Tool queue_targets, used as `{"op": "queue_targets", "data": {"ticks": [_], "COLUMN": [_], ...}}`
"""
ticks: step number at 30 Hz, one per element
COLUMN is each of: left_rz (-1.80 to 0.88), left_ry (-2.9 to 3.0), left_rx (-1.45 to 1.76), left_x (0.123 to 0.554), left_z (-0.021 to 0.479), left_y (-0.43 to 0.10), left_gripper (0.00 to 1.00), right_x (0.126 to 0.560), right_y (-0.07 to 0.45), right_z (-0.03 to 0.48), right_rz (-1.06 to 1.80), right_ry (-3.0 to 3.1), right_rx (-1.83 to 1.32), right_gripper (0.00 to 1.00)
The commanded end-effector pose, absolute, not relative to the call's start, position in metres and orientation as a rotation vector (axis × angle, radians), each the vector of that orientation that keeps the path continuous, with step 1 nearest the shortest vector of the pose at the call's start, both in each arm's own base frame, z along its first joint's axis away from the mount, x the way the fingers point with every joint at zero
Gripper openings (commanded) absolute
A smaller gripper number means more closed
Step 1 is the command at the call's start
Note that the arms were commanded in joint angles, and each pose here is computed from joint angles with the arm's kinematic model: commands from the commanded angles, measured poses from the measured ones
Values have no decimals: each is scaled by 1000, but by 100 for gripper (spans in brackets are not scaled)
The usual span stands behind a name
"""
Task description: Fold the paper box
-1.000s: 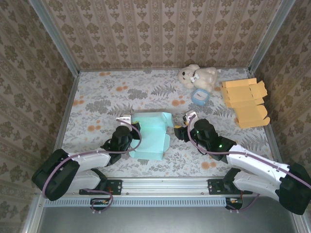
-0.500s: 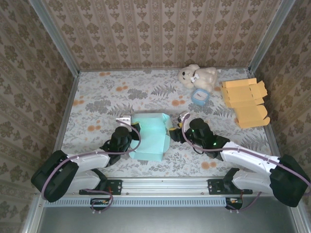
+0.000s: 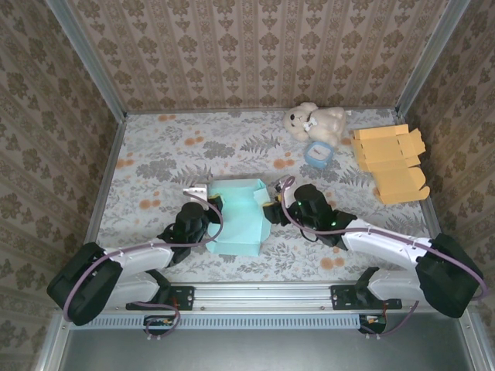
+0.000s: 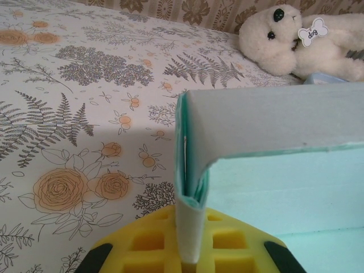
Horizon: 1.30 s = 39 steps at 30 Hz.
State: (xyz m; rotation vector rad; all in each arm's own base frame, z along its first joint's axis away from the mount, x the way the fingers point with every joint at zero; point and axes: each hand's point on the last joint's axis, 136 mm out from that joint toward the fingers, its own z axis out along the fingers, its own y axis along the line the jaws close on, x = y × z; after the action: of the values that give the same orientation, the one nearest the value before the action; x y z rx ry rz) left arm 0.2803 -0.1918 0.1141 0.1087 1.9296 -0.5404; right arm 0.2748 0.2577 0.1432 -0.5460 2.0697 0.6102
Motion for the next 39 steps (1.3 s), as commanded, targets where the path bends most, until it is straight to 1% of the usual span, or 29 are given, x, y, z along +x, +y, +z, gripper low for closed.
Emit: {"op": "queue_targets", "data": {"ticks": [1,13,14,19,27,30,33,35,39], "left_rz": [-569,-520,-513,-480,-472,-477,-461,-409,-259], "left_ry": [1898,1922,1921,1908,1917,1924,1941,1970,2008], "left_rx": [110,97,102,127,152,158,124,54,-91], "left_x": [280,279,279,276,272,271,272,274,278], "left_z": [122,118,118,120,113,111,106,100,91], "left_y": [-193,-199,-201,-208,-216,-221,-222,-214,-191], "left_gripper": [0,0,0,0,0,0,0,0,0], "right_x": [280,285,286,295,321,328,336,342,350], "right_y": [275,312,317,324,312,309,299,284,240], "right_z": [159,163,153,148,134,132,128,123,114], "right_rz": [666,651,625,497,335,297,197,77,-205], "right_ry": [2030,2008,2030,2035,2037,2027,2019,2017,2008], "right_rx": [-546,-616,-633,-624,-470,-427,-378,-317,-159], "right_gripper": [53,49,49,47,45,41,33,29,24]}}
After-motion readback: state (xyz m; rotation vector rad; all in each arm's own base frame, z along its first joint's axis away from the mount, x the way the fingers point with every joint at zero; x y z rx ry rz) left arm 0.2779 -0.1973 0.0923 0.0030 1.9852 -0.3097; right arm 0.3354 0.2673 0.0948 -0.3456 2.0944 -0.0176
